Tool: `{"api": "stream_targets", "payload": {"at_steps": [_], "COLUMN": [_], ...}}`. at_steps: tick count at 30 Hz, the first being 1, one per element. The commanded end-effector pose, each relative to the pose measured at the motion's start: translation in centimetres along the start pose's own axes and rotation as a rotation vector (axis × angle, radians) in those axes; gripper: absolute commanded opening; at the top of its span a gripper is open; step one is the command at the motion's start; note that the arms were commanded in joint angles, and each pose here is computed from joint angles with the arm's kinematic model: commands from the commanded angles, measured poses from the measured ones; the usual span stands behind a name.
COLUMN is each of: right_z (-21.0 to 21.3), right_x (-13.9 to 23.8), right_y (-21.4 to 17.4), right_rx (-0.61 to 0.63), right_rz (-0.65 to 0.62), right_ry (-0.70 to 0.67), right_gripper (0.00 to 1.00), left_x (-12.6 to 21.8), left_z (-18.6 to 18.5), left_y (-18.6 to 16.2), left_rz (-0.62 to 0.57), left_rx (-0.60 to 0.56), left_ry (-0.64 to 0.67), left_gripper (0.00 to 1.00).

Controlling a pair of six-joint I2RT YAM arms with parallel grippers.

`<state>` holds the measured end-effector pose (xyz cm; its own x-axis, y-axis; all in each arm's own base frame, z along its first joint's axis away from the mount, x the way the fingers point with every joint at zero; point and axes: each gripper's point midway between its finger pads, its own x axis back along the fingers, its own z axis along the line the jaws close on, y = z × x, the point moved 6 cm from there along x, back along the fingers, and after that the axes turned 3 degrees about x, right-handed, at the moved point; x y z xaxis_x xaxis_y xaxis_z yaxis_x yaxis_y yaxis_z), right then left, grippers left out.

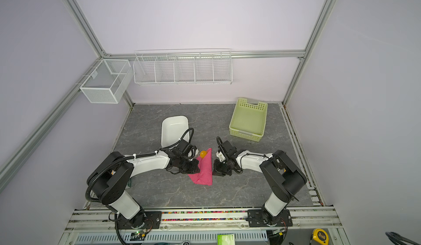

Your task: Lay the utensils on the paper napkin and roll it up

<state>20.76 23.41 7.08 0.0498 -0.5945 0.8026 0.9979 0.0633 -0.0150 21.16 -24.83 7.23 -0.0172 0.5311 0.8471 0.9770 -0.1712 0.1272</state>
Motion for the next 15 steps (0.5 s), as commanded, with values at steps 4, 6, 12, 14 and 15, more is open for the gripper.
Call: {"api": "stream_targets", "payload": {"at_steps": [4, 6, 12, 14, 15], "right_z": [2.8, 3.3, 3.5, 3.0, 2.6], "right_x": [1.6, 1.2, -0.5, -1.0, -1.2], "right_y": [1.0, 1.2, 1.6, 1.5, 1.5], "right_rx": [0.052, 0.054, 0.036, 0.027, 0.023], "right_rz": [-0.04, -0.029, 0.022, 0.03, 0.033], "right_ry": [0.114, 0.168, 0.233, 0.218, 0.205], "right_gripper": [0.07, 0.07, 0.07, 0.07, 0.07], "left_x": [-0.7, -0.7, -0.8, -0.8, -0.8], "left_z": [2.0, 2.0, 2.1, 2.1, 2.1], "left_y": [-1.6, -1.6, -1.6, -1.7, -1.7], "left_rz": [0.053, 0.054, 0.056, 0.059, 0.059], "left_rx": [0.016, 0.017, 0.017, 0.017, 0.017], "left_ry": [0.095, 0.1, 0.101, 0.103, 0.103], "left_gripper": [0.0, 0.0, 0.0, 0.0, 0.0]}}
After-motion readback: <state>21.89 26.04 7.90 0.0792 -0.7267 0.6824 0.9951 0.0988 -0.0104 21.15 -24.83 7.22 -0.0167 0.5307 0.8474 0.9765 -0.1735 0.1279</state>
